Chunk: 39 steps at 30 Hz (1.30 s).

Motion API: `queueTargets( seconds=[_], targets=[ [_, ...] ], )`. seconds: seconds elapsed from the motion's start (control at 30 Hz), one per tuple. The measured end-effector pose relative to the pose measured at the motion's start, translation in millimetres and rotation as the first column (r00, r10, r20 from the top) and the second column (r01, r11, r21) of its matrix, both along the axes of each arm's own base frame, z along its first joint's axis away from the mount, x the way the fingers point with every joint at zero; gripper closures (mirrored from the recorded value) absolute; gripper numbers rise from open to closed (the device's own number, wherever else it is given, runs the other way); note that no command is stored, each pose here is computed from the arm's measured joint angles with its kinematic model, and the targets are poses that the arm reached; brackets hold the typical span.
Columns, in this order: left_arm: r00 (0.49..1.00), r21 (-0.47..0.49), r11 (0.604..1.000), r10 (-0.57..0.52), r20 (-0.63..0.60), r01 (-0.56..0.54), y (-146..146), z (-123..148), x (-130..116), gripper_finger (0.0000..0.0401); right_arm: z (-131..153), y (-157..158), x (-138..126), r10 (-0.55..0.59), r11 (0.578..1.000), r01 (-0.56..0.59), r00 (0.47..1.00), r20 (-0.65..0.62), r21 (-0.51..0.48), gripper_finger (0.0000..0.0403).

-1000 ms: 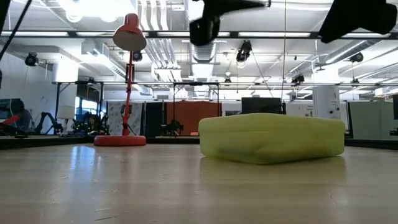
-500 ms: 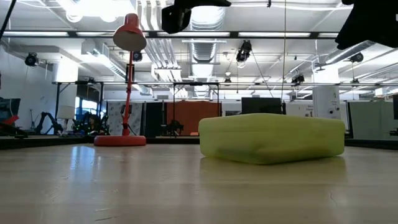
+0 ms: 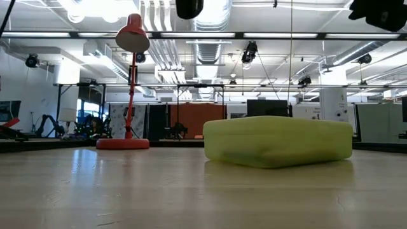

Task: Pick & place school supplies into a supply box
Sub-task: Return to Home Position

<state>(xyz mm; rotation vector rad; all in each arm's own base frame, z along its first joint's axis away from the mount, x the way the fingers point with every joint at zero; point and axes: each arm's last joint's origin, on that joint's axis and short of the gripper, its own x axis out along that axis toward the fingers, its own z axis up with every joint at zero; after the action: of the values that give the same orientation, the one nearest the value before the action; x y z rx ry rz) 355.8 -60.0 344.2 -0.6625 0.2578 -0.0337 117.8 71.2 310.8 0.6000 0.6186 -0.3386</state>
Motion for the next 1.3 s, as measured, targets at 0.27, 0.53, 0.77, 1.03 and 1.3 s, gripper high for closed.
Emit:
queueTargets(
  seconds=[0.27, 0.53, 0.77, 1.03, 1.3],
  targets=[
    [0.983, 0.014, 1.0, -0.009, 0.182, 0.007, -1, -34, -3, 0.0309, -31, 11, 24, 0.168, 0.977, -0.198, 0.944, 0.285, 0.082, 0.0335],
    [0.948, 0.033, 0.999, -0.052, 0.313, 0.044, 32, -70, -46, 0.0309, -54, -27, 40, 0.162, 0.974, -0.218, 0.867, 0.472, 0.065, 0.0335],
    [0.927, 0.093, 0.995, -0.063, 0.369, 0.031, 72, -75, -117, 0.0309, -42, -61, 26, 0.172, 0.985, -0.145, 0.834, 0.525, -0.093, 0.0335],
    [0.907, 0.173, 0.985, -0.051, 0.418, -0.024, 72, -110, -189, 0.0309, -62, -64, 21, 0.137, 0.99, -0.101, 0.88, 0.455, -0.104, 0.0335],
    [0.879, 0.163, 0.985, -0.026, 0.477, -0.059, 68, -149, -230, 0.0309, -84, -69, 7, 0.027, 0.995, 0.034, 0.81, 0.586, -0.093, 0.0335]
  ],
)
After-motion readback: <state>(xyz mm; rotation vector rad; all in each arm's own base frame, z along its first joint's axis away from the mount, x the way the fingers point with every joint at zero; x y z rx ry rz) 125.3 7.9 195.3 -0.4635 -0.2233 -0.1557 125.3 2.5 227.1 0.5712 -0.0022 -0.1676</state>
